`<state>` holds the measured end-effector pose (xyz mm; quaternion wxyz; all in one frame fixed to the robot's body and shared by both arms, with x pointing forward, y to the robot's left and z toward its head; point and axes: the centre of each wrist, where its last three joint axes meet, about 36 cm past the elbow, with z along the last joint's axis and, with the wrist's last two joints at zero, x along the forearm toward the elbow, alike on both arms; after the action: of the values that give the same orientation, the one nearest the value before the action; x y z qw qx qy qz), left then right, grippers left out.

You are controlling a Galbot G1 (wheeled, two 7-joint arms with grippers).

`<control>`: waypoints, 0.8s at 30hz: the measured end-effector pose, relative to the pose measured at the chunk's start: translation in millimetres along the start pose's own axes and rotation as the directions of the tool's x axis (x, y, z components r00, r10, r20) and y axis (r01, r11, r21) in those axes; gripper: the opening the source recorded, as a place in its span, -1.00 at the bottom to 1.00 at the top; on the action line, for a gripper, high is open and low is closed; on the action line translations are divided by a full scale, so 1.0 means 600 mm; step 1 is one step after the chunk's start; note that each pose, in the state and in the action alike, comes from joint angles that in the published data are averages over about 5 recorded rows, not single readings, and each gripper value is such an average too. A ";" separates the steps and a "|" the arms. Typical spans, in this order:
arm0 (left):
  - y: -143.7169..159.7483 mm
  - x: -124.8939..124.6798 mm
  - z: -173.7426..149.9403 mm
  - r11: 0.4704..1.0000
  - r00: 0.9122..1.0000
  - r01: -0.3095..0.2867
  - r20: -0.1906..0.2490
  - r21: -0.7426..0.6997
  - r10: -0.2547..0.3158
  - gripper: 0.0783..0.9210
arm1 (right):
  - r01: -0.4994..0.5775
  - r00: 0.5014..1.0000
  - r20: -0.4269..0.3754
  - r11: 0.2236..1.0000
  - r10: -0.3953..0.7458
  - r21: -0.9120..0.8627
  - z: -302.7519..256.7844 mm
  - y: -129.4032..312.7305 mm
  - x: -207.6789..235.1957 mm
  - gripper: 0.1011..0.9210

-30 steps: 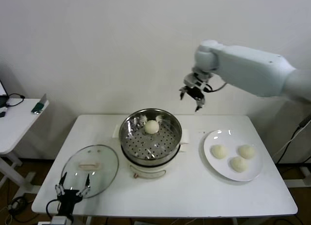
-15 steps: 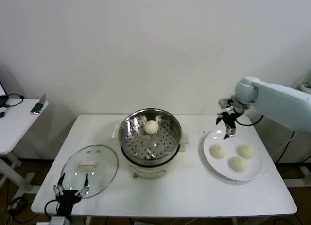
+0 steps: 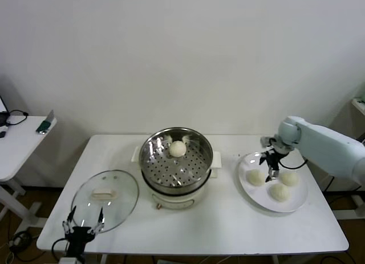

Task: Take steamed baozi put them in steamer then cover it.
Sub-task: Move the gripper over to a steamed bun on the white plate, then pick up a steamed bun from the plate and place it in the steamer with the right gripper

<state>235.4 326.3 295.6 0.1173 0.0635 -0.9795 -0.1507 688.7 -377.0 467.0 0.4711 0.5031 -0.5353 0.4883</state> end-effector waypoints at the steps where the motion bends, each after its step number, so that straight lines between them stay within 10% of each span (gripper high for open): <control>1: 0.000 0.001 0.001 1.000 1.000 0.000 -0.001 -0.001 0.000 0.77 | 0.002 1.000 0.001 1.000 -0.002 -0.002 -0.001 0.000 -0.005 0.76; 24: 0.006 0.002 0.006 1.000 1.000 0.007 -0.003 -0.008 -0.007 0.77 | 0.014 1.000 0.019 1.000 -0.014 -0.022 -0.008 -0.008 -0.037 0.43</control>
<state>233.2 330.4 293.4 0.1184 0.0664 -0.9785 -0.1550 694.4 -370.6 445.2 0.4749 0.5061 -0.5415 0.4745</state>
